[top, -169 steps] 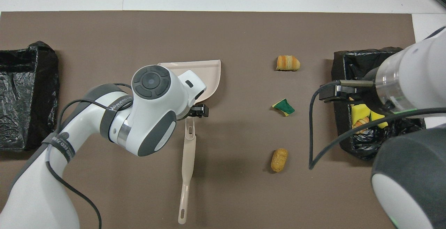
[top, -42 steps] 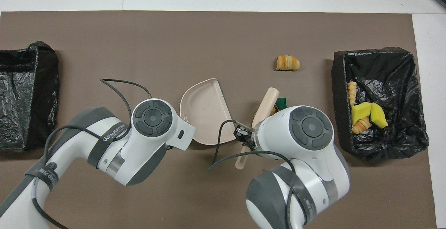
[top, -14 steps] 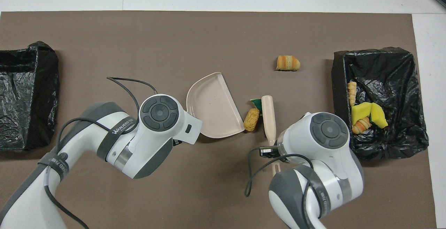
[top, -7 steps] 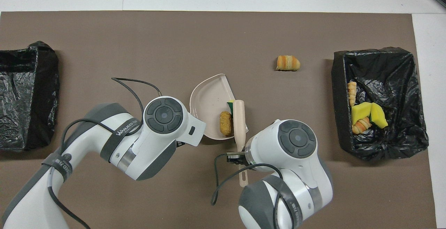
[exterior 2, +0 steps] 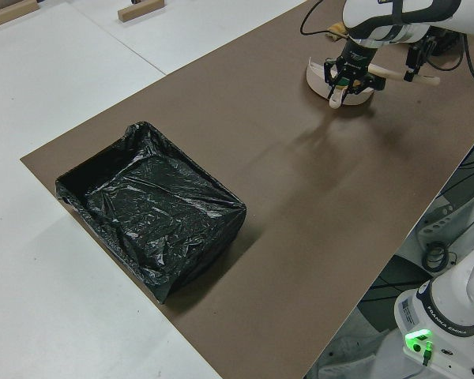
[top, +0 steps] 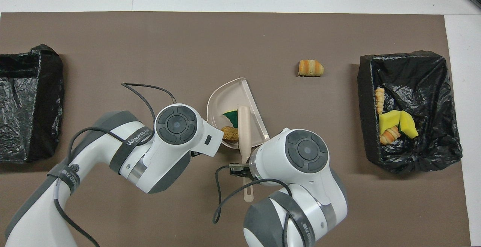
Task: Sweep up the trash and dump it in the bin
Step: 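Sweep the roll and sponge into the dustpan with the right gripper, then sweep the far orange roll into the dustpan with the right gripper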
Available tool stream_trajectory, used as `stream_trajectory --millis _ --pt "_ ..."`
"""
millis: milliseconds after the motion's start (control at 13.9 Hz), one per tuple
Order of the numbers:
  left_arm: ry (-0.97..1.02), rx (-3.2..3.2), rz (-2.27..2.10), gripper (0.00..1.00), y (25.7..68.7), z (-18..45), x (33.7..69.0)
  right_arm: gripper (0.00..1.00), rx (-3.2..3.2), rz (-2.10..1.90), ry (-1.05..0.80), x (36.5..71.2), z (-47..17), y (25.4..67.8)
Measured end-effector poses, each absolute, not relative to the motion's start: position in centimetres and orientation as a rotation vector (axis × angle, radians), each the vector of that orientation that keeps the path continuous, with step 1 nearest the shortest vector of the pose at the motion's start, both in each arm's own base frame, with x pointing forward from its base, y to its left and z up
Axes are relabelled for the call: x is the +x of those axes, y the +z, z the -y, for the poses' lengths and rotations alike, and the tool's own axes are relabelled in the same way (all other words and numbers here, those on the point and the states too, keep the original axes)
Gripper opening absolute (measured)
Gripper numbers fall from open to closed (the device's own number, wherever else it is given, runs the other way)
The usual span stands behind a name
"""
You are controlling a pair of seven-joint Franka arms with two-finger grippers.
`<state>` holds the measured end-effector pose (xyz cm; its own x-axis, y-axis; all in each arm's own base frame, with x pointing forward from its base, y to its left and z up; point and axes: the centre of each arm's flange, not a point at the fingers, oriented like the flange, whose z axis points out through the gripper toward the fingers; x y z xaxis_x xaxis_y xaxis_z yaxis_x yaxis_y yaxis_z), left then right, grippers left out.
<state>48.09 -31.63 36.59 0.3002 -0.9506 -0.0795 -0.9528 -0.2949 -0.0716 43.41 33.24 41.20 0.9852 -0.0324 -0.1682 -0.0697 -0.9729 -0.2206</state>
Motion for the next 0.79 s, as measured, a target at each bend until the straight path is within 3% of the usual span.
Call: stream_trajectory --millis 361,794 --pt "0.035 -2.448 -1.798 0.33 36.4 31.6 48.1 0.25 -2.889 -0.023 0.200 45.1 -31.6 42.0" --pt "0.034 -2.449 -1.798 0.33 36.4 31.6 48.2 0.25 -2.887 -0.065 0.211 44.6 -32.3 42.2"
